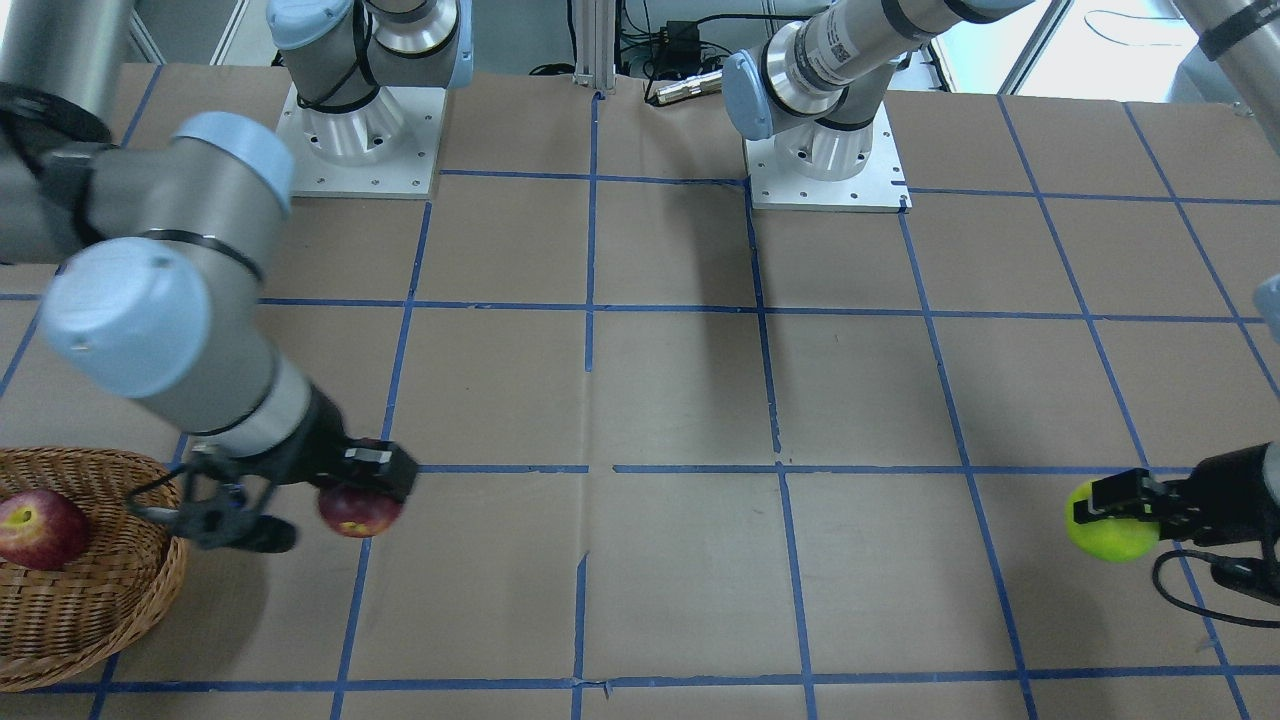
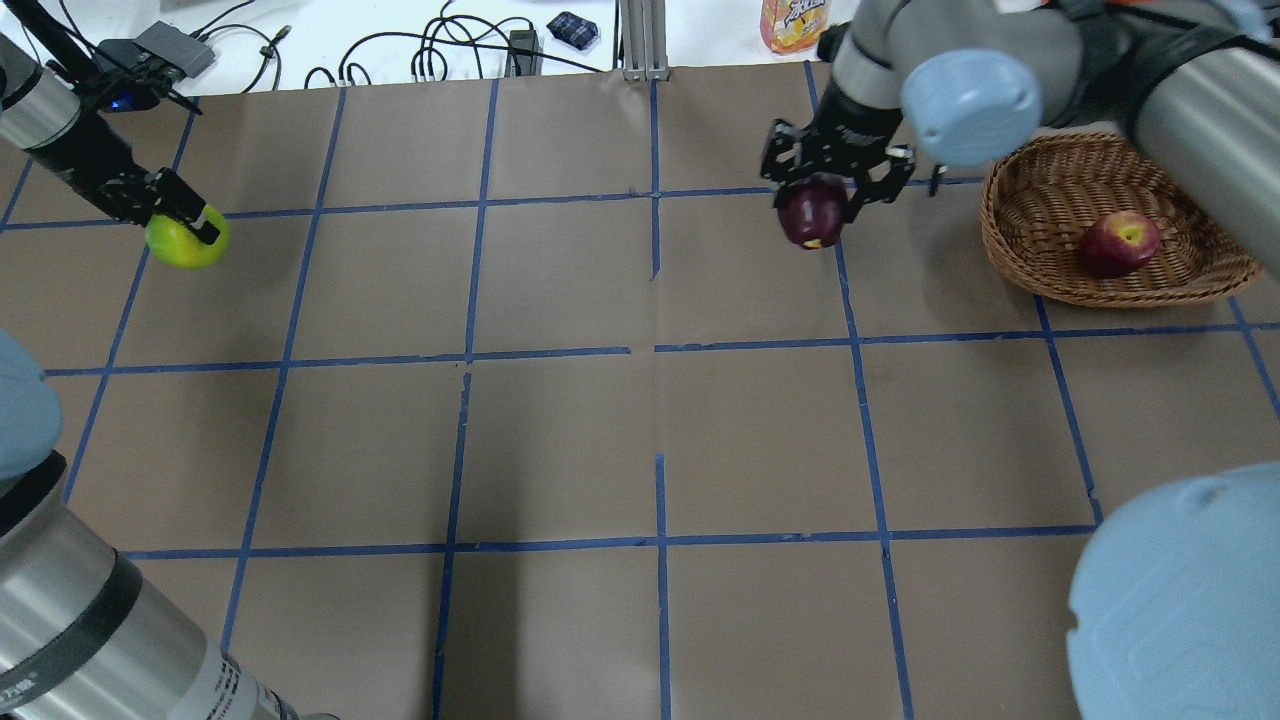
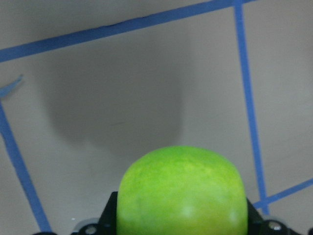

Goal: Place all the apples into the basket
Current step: 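Carry the dark red apple to the basket with right while left lifts green apple, then set the green apple at center with left while right releases over basket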

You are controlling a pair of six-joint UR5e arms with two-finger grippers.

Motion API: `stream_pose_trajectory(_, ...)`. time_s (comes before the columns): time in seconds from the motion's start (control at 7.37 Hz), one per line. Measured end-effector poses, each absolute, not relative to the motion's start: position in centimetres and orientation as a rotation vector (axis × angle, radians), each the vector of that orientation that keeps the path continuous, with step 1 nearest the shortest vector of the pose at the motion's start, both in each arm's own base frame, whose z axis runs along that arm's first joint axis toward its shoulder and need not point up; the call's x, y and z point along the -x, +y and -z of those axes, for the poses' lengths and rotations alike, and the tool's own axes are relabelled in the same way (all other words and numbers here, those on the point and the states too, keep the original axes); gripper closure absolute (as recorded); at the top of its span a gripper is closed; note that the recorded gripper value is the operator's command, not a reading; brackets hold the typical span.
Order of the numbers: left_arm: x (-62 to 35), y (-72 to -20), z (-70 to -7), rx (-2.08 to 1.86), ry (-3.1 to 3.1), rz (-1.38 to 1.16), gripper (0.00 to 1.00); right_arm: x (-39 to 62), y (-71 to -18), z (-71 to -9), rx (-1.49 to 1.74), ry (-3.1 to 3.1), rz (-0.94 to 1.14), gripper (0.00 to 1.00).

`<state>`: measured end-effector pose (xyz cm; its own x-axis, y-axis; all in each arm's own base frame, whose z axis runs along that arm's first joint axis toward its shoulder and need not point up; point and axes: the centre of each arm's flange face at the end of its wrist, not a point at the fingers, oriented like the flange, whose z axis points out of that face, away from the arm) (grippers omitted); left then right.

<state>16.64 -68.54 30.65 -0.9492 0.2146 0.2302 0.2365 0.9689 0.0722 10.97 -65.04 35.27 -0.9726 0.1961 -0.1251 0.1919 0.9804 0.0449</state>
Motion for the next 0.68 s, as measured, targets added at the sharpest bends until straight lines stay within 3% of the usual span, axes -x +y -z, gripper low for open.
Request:
stream_pose_trajectory(0.41,2.2,-65.8,-33.0,0.17,-2.941,0.236,0.95,8.1,-65.9,-37.7,-0.181,3.131,-0.04,1.0)
stream_pose_trajectory(0.68,16.0,-64.0,-31.3,0.061,-2.997,0.173,0.95,18.2,-65.4,-35.5,-0.105,3.166,-0.033,1.0)
